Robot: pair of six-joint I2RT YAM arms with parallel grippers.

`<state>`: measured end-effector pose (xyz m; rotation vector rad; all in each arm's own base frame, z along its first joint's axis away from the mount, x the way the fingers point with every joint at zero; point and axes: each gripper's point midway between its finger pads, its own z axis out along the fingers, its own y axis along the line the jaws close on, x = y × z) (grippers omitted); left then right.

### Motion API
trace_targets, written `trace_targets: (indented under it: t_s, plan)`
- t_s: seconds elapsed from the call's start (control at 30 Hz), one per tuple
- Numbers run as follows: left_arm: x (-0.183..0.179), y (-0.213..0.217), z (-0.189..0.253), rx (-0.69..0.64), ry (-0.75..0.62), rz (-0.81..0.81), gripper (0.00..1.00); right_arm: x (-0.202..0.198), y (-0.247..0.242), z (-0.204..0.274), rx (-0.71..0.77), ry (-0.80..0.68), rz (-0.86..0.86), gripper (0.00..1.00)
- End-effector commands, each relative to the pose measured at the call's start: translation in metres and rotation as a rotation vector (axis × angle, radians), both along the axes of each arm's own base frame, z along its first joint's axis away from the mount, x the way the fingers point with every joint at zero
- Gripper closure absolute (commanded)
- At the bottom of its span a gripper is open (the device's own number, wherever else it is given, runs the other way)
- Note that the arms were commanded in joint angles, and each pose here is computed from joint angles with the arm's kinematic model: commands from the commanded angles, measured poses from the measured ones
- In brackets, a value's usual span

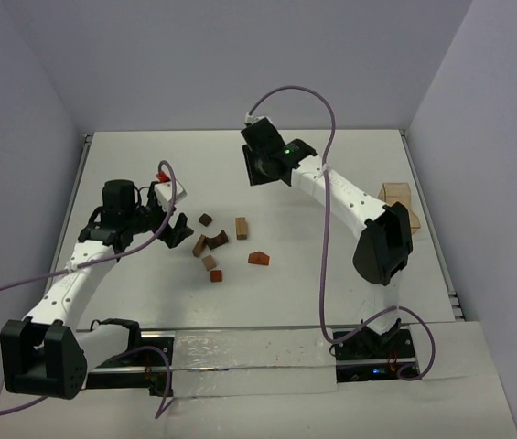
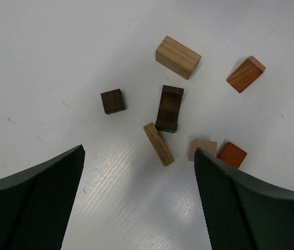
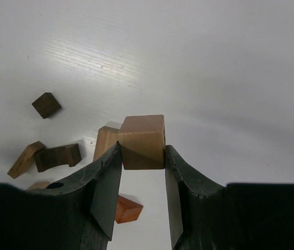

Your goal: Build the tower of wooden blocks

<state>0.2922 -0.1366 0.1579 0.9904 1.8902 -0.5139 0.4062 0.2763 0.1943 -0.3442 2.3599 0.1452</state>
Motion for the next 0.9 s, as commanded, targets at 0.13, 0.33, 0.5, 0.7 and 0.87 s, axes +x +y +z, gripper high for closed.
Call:
trace_targets:
  t_s: [0.13,0.33,0.5,0.7,0.87]
  plan:
    - [0.013,0.017,0.016,-0.037,-0.087,0.129,0.02,-0.035,0.034,-0.038,0.021,0.096,-0.144,1.0]
    - [0.015,0.02,0.015,-0.051,-0.082,0.153,0.01,-0.042,0.057,-0.051,0.03,0.143,-0.128,1.0]
    - [0.019,0.019,0.016,-0.075,-0.076,0.165,0.01,-0.052,0.06,-0.073,0.025,0.208,-0.123,1.0]
    - [0.023,0.015,0.019,-0.11,-0.061,0.165,0.01,-0.055,0.068,-0.082,0.036,0.247,-0.1,1.0]
    - [0.02,0.014,0.013,-0.106,-0.041,0.162,0.01,-0.054,0.067,-0.091,0.046,0.284,-0.11,1.0]
